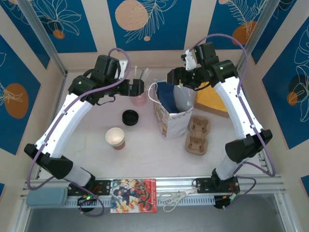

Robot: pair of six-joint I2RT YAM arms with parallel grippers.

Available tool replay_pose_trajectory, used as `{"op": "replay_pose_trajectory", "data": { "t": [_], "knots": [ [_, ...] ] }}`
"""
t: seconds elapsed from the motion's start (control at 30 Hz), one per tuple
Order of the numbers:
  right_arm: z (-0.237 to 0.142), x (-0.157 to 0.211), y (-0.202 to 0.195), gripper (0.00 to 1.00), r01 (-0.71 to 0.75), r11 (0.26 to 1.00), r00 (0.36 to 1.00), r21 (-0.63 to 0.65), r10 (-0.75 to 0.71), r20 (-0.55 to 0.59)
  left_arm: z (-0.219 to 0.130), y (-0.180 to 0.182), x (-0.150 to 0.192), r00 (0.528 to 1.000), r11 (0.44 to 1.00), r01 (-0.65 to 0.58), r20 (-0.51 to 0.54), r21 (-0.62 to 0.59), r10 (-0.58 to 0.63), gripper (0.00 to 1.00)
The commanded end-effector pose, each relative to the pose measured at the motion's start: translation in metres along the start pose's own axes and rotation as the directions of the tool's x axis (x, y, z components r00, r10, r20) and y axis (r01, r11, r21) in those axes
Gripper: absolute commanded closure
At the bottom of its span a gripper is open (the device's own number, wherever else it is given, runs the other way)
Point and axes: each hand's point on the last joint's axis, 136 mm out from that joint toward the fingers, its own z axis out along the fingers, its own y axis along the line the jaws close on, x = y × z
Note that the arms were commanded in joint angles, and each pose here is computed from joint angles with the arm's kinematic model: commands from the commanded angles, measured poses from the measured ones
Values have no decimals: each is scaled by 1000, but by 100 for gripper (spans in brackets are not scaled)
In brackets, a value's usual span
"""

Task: Pack the takeout coffee

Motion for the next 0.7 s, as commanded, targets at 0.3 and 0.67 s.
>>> {"op": "replay_pose_trajectory", "data": {
  "t": [0.3, 0.67],
  "knots": [
    [-102, -31, -94, 7, -213, 924, 921, 318, 81, 382, 0, 135, 5, 983, 931, 181, 81, -318, -163, 0],
    [-75, 36, -237, 1, -424, 729, 889, 538, 223, 399, 31, 254, 71, 984, 743, 177, 113, -646, -136, 0]
  ]
}}
